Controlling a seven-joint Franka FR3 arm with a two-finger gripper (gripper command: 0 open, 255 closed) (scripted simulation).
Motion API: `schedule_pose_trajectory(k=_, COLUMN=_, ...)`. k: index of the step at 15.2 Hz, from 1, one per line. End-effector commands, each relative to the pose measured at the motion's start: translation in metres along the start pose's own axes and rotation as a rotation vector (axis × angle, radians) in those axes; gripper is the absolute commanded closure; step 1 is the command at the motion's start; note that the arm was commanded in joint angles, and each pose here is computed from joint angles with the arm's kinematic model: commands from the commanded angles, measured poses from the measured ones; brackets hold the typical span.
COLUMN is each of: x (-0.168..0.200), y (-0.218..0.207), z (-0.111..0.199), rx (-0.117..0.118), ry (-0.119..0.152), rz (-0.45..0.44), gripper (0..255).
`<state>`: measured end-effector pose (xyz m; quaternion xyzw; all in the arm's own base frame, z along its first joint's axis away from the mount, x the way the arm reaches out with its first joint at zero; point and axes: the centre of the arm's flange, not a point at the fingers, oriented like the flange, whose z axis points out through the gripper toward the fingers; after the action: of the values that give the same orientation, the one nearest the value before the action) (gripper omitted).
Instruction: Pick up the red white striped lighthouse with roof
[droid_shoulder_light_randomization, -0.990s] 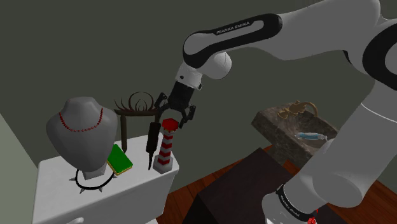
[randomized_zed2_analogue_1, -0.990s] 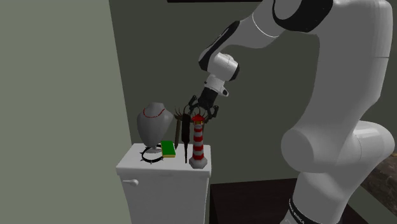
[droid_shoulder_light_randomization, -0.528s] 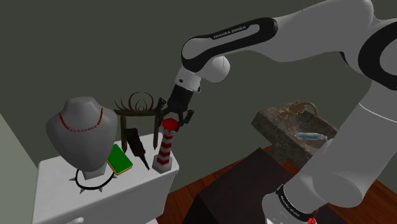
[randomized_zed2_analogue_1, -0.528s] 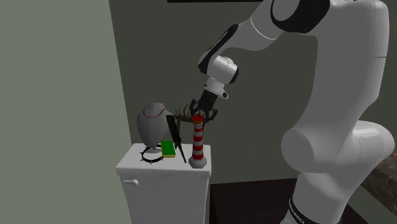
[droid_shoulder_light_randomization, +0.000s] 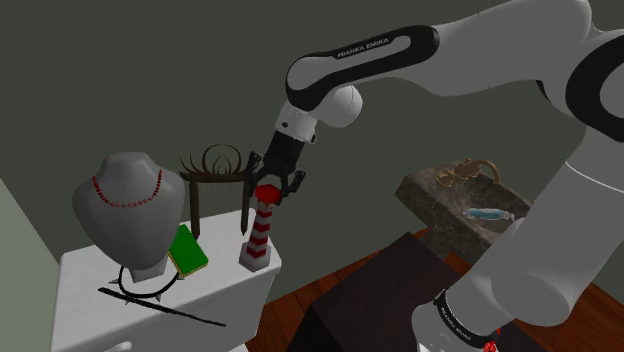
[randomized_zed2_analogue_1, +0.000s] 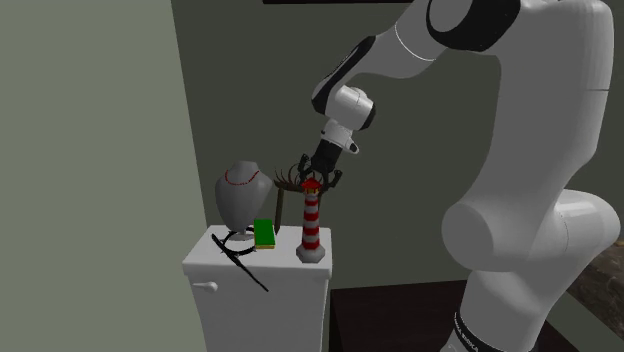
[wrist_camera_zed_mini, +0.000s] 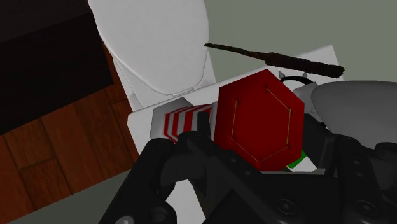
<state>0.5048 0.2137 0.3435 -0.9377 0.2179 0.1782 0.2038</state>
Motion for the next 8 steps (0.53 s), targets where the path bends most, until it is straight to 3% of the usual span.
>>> schedule_pose_trajectory(k=1, x=-0.004, y=-0.003, z=-0.008, rx=0.000, ry=0.000, rz=0.000, gripper=255)
schedule_pose_trajectory(k=8, x=-0.019, y=-0.014, z=-0.040, rx=0.000, ry=0.000, rz=0.000, gripper=255)
